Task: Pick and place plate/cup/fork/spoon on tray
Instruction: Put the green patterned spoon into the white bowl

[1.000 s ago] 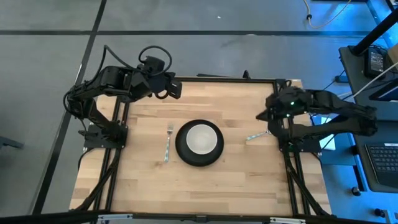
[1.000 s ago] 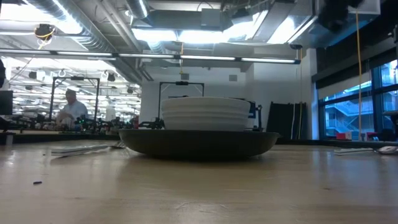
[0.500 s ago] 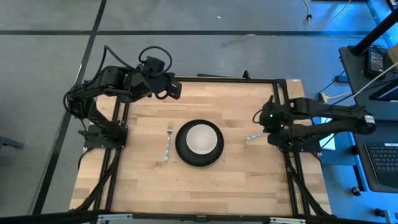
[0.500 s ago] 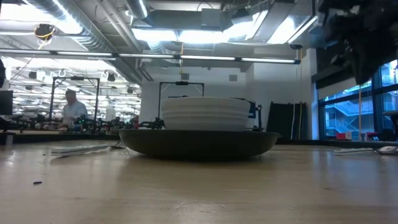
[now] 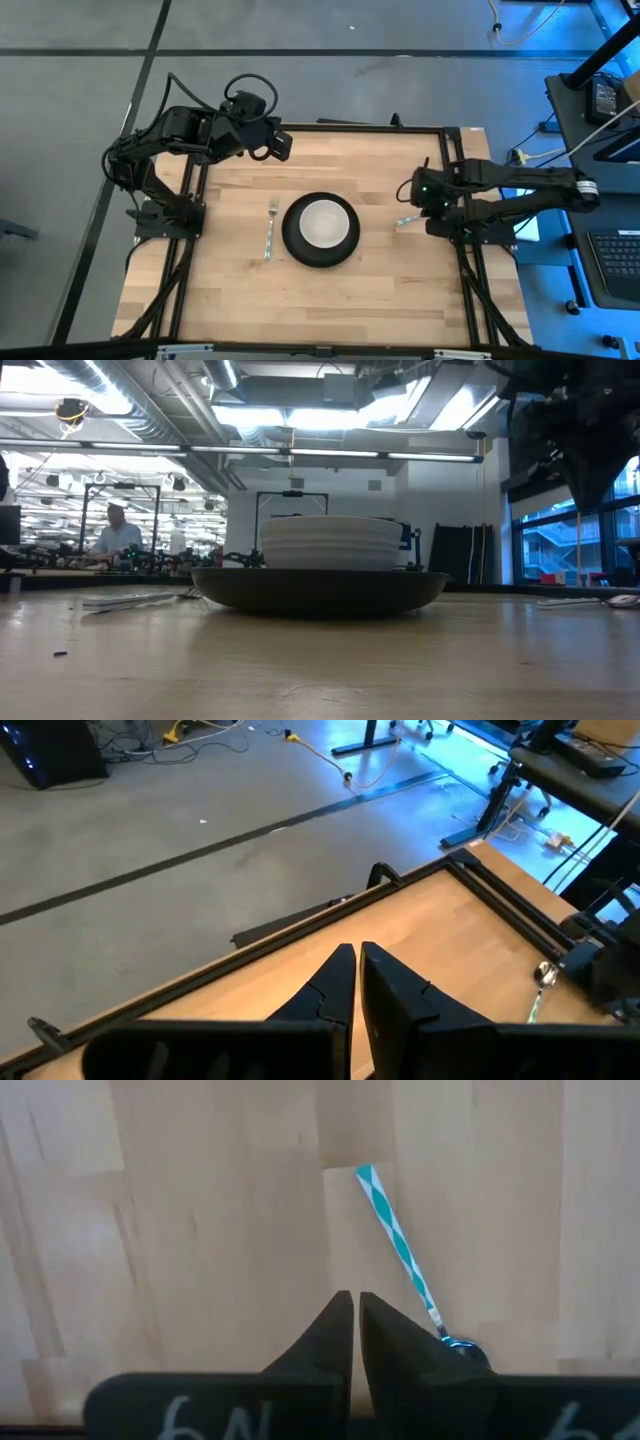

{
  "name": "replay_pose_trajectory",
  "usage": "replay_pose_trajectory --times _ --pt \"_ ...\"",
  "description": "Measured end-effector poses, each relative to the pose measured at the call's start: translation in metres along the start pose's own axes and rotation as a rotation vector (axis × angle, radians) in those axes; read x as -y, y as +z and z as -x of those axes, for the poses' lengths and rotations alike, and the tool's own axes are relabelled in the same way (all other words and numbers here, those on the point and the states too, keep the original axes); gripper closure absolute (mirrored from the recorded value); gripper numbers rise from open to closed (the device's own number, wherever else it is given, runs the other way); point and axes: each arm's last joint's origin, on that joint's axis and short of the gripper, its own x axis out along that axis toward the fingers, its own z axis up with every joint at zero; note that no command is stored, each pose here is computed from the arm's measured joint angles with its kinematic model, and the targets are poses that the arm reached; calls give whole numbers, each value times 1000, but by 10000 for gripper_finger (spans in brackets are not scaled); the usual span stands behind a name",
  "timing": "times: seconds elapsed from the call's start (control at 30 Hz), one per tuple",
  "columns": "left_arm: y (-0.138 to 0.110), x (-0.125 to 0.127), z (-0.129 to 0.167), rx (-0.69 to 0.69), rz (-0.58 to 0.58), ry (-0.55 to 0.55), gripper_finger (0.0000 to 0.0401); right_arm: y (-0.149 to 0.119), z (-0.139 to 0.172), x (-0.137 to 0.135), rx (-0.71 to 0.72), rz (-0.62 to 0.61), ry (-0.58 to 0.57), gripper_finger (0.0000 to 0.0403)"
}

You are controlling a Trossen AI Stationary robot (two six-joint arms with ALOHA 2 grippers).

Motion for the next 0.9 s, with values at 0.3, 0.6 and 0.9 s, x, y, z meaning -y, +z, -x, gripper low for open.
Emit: replay_pose_trajectory --times 0.3,0.6,0.9 --pt "-1 1 0 -29 0 -31 387 14 -22 12 -145 -94 -136 347" --pt "-1 1 0 -41 -2 -43 387 22 -41 18 -260 -113 -138 253" --pt "-4 -1 0 -65 -30 -27 387 21 -37 13 -237 -94 -14 238"
